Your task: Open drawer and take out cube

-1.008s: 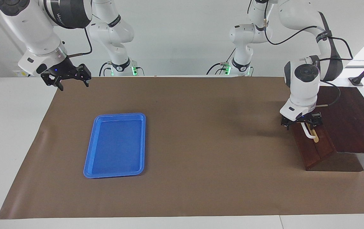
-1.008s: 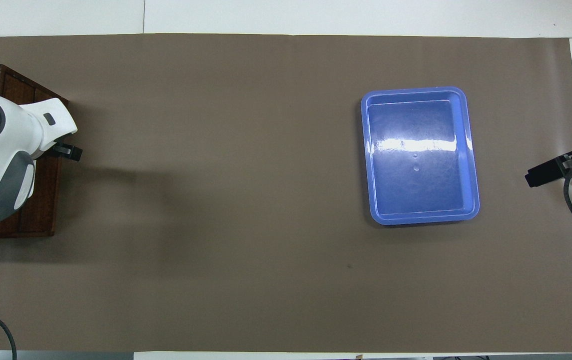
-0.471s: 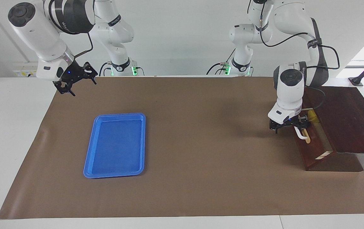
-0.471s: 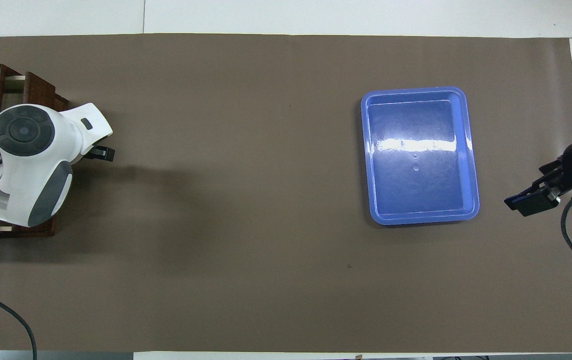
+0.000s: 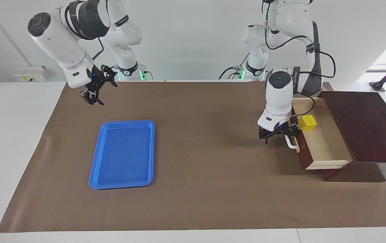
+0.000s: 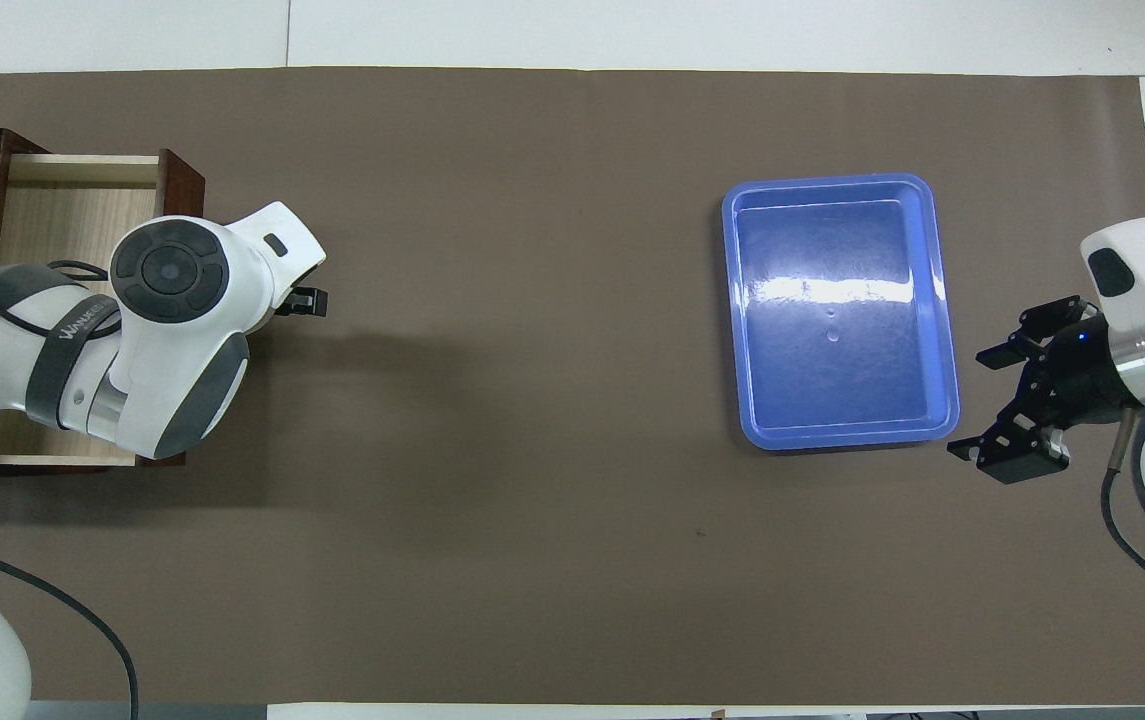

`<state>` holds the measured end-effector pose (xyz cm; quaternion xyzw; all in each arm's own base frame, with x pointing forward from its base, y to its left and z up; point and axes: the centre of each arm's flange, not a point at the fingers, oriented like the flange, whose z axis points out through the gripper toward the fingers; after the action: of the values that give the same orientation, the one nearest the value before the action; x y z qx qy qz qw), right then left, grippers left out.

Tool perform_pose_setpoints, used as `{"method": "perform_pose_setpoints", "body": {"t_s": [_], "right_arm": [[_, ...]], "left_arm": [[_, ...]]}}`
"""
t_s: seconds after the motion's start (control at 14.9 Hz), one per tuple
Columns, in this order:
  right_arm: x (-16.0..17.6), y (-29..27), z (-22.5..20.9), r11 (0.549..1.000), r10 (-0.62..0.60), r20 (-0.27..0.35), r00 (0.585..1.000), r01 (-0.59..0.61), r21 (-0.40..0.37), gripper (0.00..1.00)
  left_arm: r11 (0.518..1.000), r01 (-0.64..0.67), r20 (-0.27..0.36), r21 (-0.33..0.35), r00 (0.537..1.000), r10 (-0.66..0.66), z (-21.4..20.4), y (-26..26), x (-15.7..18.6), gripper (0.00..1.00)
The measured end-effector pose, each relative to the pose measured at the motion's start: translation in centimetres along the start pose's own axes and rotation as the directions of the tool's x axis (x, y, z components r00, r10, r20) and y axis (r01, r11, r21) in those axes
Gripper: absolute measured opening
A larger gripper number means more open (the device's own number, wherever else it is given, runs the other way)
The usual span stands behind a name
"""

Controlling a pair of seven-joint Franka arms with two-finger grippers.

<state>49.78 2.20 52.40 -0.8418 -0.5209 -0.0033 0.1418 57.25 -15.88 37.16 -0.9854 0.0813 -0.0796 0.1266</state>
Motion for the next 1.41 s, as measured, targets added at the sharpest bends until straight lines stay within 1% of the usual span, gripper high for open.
{"method": "perform_pose_setpoints", "body": {"t_s": [0.2, 0.34, 0.54, 0.74, 0.87, 0.94, 1.01, 1.14, 1.21, 1.28, 1.41], "right_arm": [[1.2, -0.2, 1.3, 0.985, -0.167, -0.081, 0.983, 0.169, 0.016, 1.0], [3.2, -0.6, 3.1, 0.963, -0.262, -0.136, 0.956, 0.268, 0.03, 1.0], [6.7, -1.0, 6.3, 0.916, -0.375, -0.23, 0.898, 0.397, 0.055, 1.0], [8.9, -1.6, 8.6, 0.868, -0.451, -0.303, 0.84, 0.492, 0.073, 1.0], [10.2, -2.2, 9.6, 0.823, -0.514, -0.344, 0.786, 0.565, 0.062, 1.0], [10.9, -2.6, 9.9, 0.798, -0.547, -0.36, 0.756, 0.601, 0.05, 1.0], [11.5, -2.9, 10.1, 0.779, -0.569, -0.376, 0.731, 0.626, 0.039, 1.0], [12.6, -3.6, 10.6, 0.752, -0.593, -0.411, 0.692, 0.659, 0.025, 1.0], [13.4, -4.0, 10.8, 0.746, -0.599, -0.427, 0.678, 0.666, 0.011, 1.0], [14.3, -4.5, 11.0, 0.745, -0.6, -0.443, 0.666, 0.667, -0.007, 1.0], [16.3, -6.0, 11.4, 0.742, -0.6, -0.478, 0.642, 0.67, -0.033, 1.0]], "left_arm": [[1.0, 0.0, 0.014, -0.013, 1.0, 0.0, -0.1, 1.3, -0.3, 1.0], [1.0, 0.011, 0.029, -0.012, 1.0, -0.011, -0.5, 1.1, 0.0, 1.0], [0.996, 0.087, 0.068, -0.028, 0.994, -0.084, -5.3, -0.5, 2.5, 1.0], [0.988, 0.146, 0.115, -0.046, 0.983, -0.14, -9.5, -2.2, 3.7, 1.0], [0.972, 0.229, 0.153, -0.049, 0.964, -0.22, -12.0, -4.8, 4.3, 1.0], [0.948, 0.311, 0.168, -0.062, 0.94, -0.297, -13.1, -7.3, 4.6, 1.0], [0.912, 0.404, 0.178, -0.073, 0.905, -0.387, -14.0, -10.2, 4.7, 1.0], [0.806, 0.588, 0.196, -0.067, 0.8, -0.567, -14.9, -15.6, 4.2, 1.0], [0.753, 0.656, 0.207, -0.052, 0.745, -0.634, -14.8, -17.1, 3.8, 1.0], [0.711, 0.703, 0.218, -0.031, 0.699, -0.681, -14.5, -17.7, 3.3, 1.0], [0.648, 0.762, 0.244, 0.011, 0.626, -0.741, -13.0, -17.4, 2.2, 1.0]]}}
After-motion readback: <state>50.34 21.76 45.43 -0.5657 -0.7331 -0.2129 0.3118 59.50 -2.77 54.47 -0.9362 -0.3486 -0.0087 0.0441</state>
